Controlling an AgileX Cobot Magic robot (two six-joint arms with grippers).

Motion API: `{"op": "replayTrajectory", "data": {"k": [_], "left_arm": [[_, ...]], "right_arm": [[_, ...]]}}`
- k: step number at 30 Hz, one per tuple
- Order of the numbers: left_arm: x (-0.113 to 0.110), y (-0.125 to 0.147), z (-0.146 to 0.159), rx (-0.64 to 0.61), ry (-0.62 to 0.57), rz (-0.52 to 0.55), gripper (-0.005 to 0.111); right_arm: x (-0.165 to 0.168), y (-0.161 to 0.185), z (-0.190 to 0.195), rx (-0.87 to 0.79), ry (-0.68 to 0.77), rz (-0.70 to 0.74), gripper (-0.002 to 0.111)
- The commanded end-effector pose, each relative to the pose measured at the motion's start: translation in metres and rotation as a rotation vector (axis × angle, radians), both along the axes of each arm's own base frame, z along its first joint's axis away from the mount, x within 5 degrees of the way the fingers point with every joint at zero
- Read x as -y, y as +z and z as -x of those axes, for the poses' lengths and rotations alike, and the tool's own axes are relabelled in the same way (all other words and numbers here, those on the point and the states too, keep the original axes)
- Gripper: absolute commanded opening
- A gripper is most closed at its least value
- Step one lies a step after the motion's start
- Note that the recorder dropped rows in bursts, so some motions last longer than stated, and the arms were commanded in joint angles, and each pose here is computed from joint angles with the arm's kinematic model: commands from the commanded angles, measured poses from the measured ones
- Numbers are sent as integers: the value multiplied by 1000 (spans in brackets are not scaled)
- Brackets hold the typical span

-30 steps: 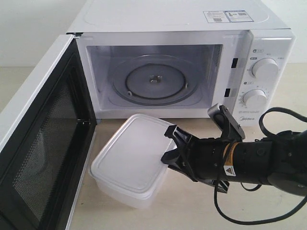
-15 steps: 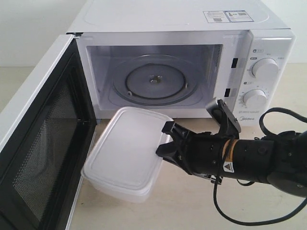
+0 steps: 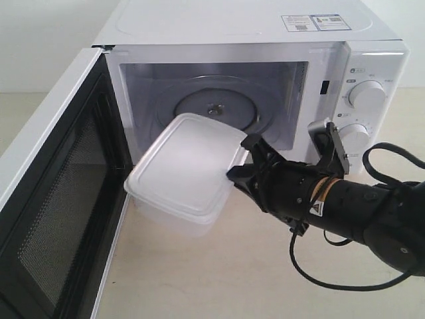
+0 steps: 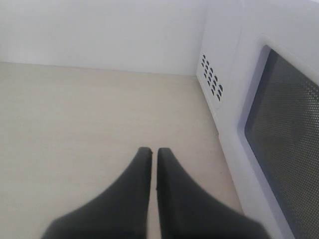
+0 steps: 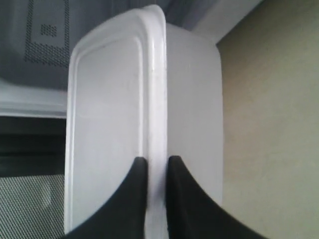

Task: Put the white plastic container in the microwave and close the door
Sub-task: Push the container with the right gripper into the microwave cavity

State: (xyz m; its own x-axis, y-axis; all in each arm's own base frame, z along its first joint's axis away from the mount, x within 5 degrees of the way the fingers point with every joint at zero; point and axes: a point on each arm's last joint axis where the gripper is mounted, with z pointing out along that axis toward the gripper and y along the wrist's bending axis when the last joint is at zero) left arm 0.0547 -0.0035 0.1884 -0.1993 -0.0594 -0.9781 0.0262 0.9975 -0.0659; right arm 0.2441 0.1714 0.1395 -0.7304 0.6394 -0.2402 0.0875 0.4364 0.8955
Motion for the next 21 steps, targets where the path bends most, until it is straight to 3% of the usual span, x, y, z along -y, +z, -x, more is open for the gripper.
{"op": "replayTrajectory", "data": {"k": [1,11,21], "left_arm": [[1,-1,0,3,-8,16,4],[1,-1,0,3,-8,16,4],[1,-1,0,3,-8,16,4]], "right_arm": [[4,9,-8,82,-90,-42,0],[10,14,-17,90,-211,-77,0],[-2,40,-49,126,-283,-70,0]]}}
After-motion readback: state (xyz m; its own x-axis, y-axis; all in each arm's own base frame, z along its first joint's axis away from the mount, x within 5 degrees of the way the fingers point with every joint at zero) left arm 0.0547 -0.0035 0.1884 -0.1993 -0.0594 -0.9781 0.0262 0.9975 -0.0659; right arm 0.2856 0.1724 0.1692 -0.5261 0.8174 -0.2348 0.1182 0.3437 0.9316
